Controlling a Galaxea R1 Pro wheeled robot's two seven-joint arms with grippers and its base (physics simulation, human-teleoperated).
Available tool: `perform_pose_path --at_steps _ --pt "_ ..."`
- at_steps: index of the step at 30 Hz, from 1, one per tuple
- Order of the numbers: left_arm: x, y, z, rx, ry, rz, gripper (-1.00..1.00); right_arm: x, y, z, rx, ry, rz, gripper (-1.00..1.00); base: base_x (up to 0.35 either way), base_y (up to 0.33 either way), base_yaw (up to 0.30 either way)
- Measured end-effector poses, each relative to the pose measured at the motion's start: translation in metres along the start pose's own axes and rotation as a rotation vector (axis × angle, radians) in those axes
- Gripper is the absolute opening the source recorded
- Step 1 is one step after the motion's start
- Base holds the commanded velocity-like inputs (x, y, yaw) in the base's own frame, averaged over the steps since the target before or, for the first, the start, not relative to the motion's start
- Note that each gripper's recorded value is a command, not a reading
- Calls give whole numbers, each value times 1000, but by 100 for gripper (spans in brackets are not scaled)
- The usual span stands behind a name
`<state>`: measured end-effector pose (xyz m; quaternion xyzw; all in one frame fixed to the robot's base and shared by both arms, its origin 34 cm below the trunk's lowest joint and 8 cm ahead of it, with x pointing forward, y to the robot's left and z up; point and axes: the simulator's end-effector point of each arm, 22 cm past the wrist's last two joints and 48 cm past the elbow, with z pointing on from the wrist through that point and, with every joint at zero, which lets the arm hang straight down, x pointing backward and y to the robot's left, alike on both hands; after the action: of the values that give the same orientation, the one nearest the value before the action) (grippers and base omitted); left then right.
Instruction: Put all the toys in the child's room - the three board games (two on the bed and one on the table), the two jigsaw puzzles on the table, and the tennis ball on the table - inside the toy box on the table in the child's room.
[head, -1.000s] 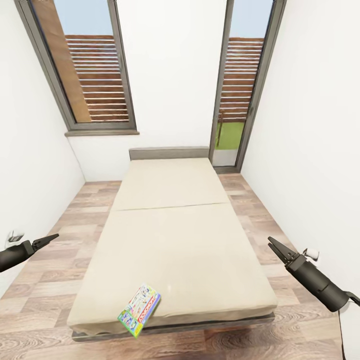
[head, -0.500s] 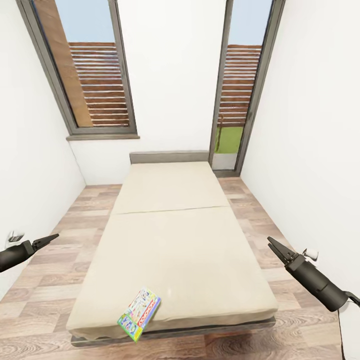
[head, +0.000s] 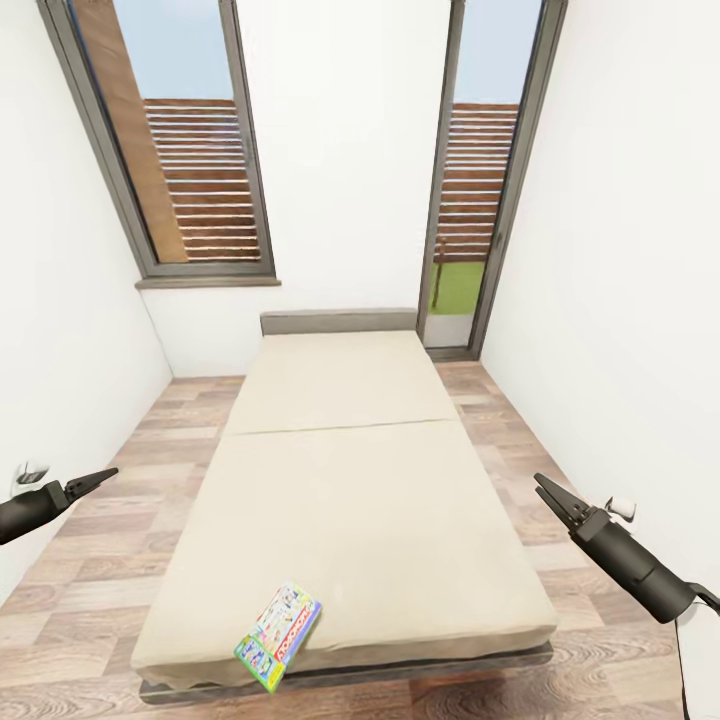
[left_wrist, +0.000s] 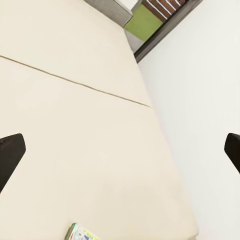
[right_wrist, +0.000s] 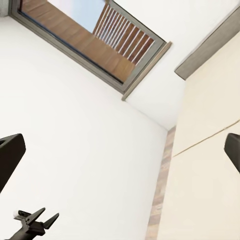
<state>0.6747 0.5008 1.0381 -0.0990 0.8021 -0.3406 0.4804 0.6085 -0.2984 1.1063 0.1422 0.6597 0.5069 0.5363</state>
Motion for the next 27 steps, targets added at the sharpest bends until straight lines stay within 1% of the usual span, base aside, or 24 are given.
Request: perform_pose_path --at_steps 18,27 --pt "-11 -11 -6 13 -22 13 100 -7 13 -1 -20 -12 -16 100 0 0 0" --pt "-17 -16 -9 20 -33 20 100 -11 20 -2 -31 -25 -32 100 0 0 0"
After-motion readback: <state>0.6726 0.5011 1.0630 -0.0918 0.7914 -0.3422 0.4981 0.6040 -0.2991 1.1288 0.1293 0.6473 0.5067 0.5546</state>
